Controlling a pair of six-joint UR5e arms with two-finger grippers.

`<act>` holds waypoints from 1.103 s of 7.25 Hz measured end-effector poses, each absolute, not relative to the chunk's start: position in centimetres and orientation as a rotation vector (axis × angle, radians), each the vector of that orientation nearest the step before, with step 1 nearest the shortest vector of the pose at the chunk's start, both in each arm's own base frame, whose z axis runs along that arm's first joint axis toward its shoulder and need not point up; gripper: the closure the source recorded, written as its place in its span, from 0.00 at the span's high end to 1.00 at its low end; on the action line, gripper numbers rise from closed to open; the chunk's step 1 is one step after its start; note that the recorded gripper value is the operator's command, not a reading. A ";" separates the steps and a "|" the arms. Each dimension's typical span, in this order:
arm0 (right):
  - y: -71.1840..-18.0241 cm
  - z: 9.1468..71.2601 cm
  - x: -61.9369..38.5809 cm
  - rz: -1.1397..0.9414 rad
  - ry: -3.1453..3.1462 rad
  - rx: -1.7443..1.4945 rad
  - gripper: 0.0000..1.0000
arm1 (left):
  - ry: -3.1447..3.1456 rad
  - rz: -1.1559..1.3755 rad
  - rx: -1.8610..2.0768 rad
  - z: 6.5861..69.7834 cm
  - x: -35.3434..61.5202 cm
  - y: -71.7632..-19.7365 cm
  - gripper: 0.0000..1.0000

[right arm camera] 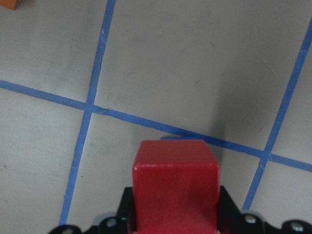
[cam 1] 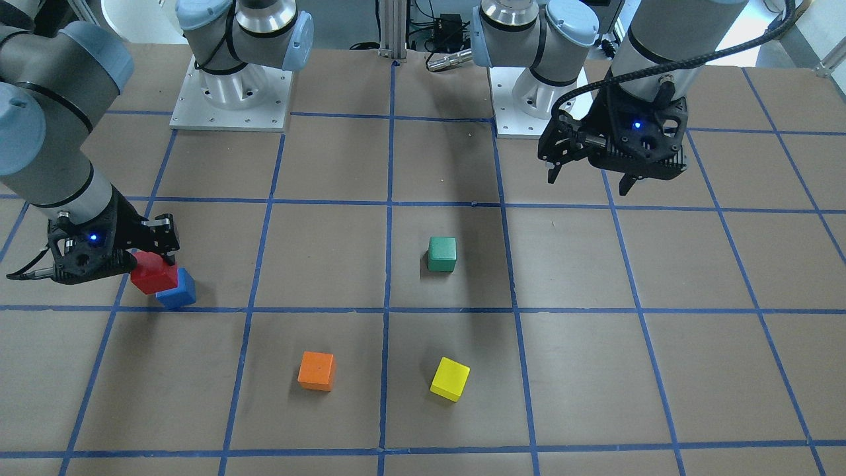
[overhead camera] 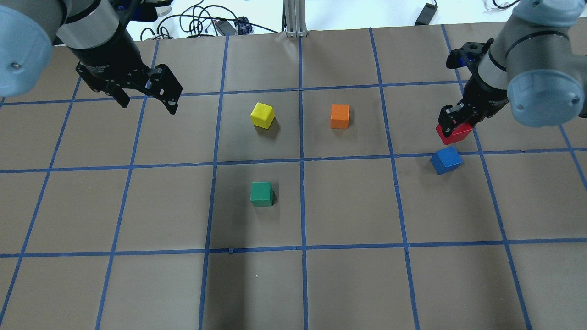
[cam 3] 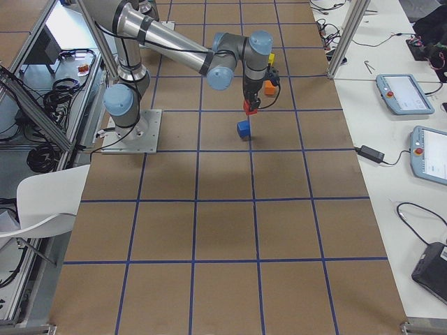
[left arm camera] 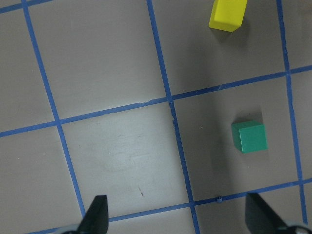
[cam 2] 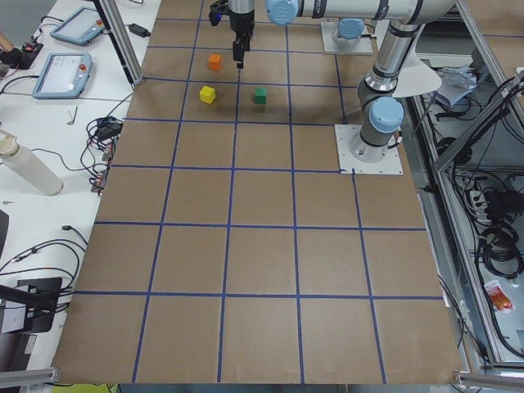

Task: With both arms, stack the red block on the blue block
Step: 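Carry the red cube with the right gripper and lower it onto the blue cube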

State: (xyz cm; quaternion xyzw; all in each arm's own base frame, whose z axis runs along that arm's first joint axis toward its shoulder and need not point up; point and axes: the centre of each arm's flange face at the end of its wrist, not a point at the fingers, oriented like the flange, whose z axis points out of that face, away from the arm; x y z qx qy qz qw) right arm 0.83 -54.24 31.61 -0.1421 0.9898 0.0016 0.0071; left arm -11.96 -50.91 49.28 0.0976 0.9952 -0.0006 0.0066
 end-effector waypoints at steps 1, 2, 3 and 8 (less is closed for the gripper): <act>-54.2 30.9 0.5 -0.018 3.097 -0.478 0.00 | 3.113 -0.001 0.305 49.3 -12.0 -50.9 1.00; -54.1 30.5 0.4 -0.025 3.093 -0.512 0.00 | 3.113 0.000 0.304 49.2 -12.0 -50.9 1.00; -54.2 30.1 0.4 -0.021 3.088 -0.532 0.00 | 3.113 0.002 0.305 49.2 -12.0 -50.9 1.00; -54.0 27.9 -1.0 0.038 3.072 -0.529 0.00 | 3.113 0.004 0.304 49.1 -12.0 -50.9 1.00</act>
